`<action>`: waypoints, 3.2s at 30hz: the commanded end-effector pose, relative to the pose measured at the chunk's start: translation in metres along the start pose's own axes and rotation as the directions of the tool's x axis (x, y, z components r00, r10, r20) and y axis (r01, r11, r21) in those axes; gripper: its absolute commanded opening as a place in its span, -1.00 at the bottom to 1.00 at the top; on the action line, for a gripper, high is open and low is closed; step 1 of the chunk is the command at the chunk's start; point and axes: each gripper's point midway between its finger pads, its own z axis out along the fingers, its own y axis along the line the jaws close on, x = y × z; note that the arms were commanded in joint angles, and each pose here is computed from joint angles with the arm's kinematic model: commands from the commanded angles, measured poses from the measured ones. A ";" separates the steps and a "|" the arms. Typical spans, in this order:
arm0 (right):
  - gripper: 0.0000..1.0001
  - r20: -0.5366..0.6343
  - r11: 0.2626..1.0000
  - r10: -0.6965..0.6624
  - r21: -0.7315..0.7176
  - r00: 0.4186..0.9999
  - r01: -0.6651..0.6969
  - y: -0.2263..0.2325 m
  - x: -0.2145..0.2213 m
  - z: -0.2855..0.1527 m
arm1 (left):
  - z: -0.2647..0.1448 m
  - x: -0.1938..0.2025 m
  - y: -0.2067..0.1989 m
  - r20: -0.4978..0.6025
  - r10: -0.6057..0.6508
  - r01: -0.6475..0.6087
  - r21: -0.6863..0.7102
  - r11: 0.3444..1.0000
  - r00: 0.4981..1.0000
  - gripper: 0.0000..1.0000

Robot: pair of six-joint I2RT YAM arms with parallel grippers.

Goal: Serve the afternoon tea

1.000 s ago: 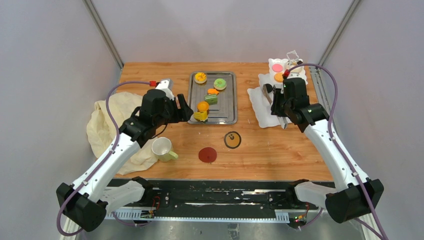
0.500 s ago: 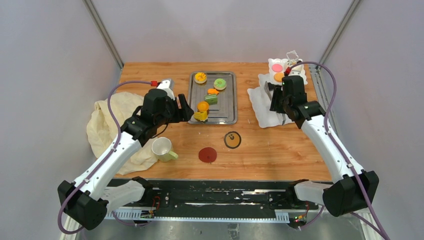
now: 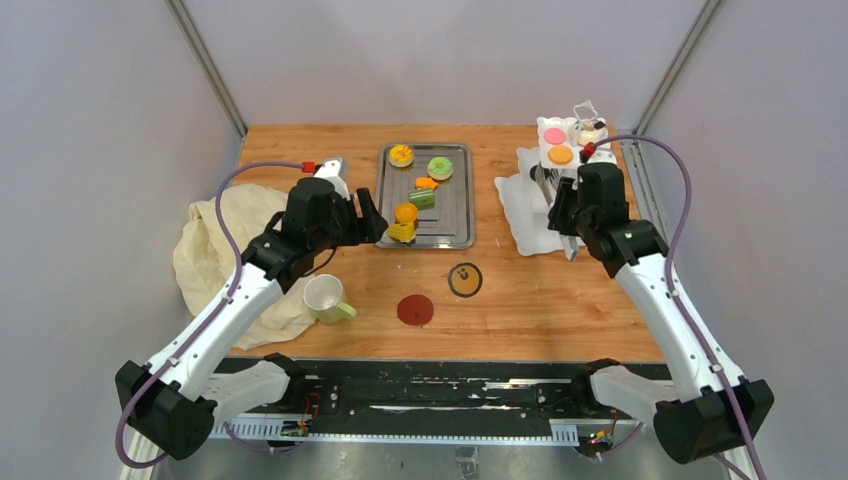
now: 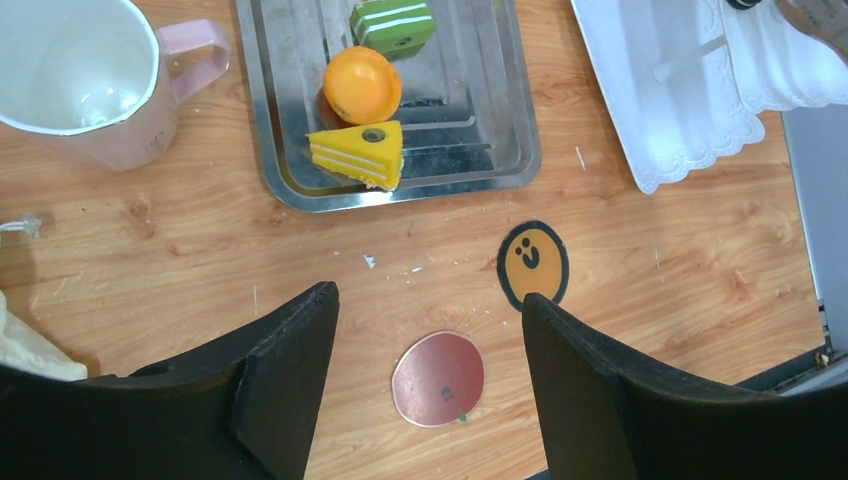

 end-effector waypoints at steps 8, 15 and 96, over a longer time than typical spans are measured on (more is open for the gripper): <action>-0.74 0.029 0.986 -0.021 -0.165 0.999 0.026 0.007 0.020 -0.052 | 0.006 0.003 0.004 0.003 -0.005 0.005 -0.003 1.000 1.000 0.43; -0.99 -0.002 0.890 -0.156 -0.435 0.988 0.139 0.050 0.036 -0.072 | 0.008 0.001 0.003 0.008 -0.011 0.011 0.001 1.000 1.000 0.43; -0.99 -0.184 0.895 -0.319 -0.381 0.930 0.232 0.148 0.084 0.012 | 0.006 0.002 0.008 0.011 -0.012 0.012 -0.025 1.000 1.000 0.43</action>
